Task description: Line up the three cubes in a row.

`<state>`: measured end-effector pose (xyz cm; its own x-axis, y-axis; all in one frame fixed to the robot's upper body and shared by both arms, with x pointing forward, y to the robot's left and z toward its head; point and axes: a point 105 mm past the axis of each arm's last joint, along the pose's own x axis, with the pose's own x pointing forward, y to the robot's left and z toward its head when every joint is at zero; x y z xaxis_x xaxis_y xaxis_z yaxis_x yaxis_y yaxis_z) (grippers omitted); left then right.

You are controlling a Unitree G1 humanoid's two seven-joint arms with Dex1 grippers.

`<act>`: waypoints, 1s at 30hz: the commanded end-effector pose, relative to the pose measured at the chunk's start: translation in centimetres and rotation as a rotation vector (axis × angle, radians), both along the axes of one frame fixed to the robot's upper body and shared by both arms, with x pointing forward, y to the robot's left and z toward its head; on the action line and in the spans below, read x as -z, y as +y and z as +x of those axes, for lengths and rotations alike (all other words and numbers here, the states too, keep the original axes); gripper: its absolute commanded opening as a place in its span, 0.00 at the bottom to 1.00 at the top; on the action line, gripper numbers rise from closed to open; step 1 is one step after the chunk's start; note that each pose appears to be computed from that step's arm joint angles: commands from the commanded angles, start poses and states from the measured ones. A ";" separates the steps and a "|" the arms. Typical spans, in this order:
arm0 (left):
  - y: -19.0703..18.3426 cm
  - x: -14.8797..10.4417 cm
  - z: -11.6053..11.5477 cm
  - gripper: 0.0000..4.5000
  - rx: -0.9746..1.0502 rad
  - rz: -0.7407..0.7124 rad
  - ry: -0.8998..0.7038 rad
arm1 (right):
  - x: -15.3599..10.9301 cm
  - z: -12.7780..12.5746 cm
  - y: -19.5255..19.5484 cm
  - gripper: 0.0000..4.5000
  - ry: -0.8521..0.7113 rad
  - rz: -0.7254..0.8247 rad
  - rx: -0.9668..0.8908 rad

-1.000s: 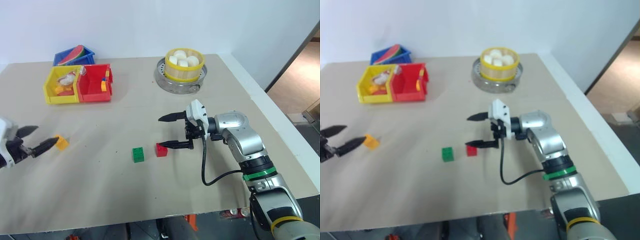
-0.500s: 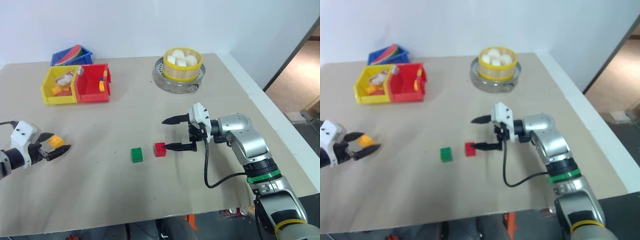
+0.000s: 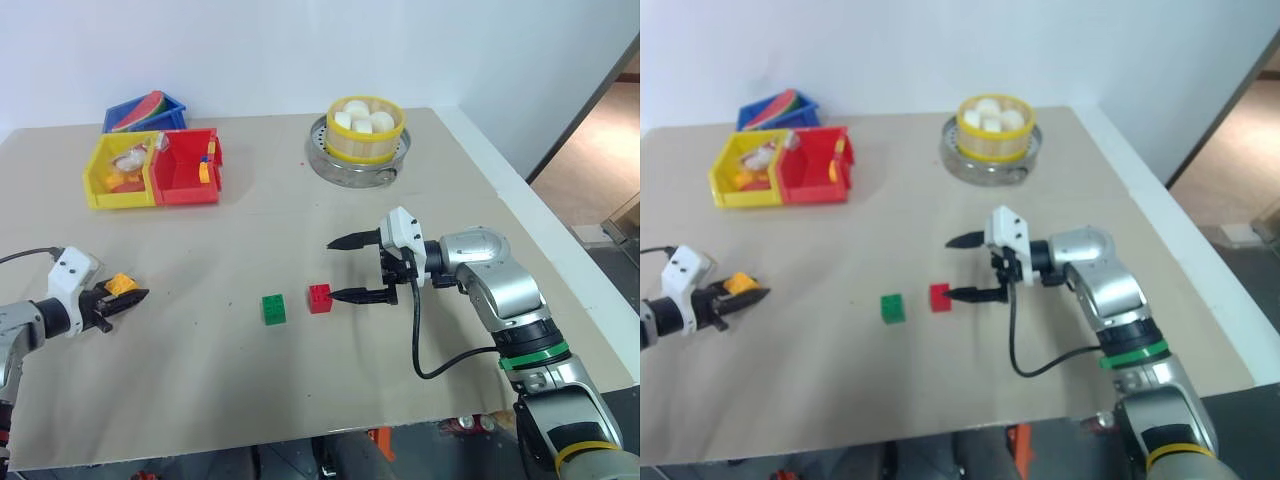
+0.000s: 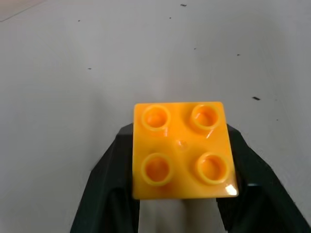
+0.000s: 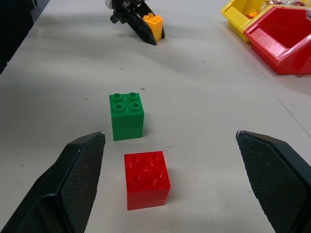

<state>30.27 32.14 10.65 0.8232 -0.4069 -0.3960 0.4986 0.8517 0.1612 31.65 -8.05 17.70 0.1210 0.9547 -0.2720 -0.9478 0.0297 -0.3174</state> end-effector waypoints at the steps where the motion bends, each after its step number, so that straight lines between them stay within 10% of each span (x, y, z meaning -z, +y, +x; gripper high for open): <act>1: 0.8 0.3 -0.2 0.31 -0.037 0.042 0.000 | -1.1 -0.3 -0.1 1.00 -0.045 0.009 -0.016; 14: -11.7 -1.3 -3.7 0.31 0.654 0.115 -0.014 | -1.4 -0.5 0.2 1.00 -0.029 0.019 -0.038; 30: -13.6 0.1 -2.9 0.31 0.773 0.100 0.008 | -1.1 -0.6 -0.2 1.00 -0.043 0.011 -0.006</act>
<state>27.15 18.84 10.14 0.3190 -0.8202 -0.4749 0.9472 0.2585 0.1898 31.34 -8.11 17.59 0.1178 0.9532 -0.2784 -0.9501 0.0267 -0.3108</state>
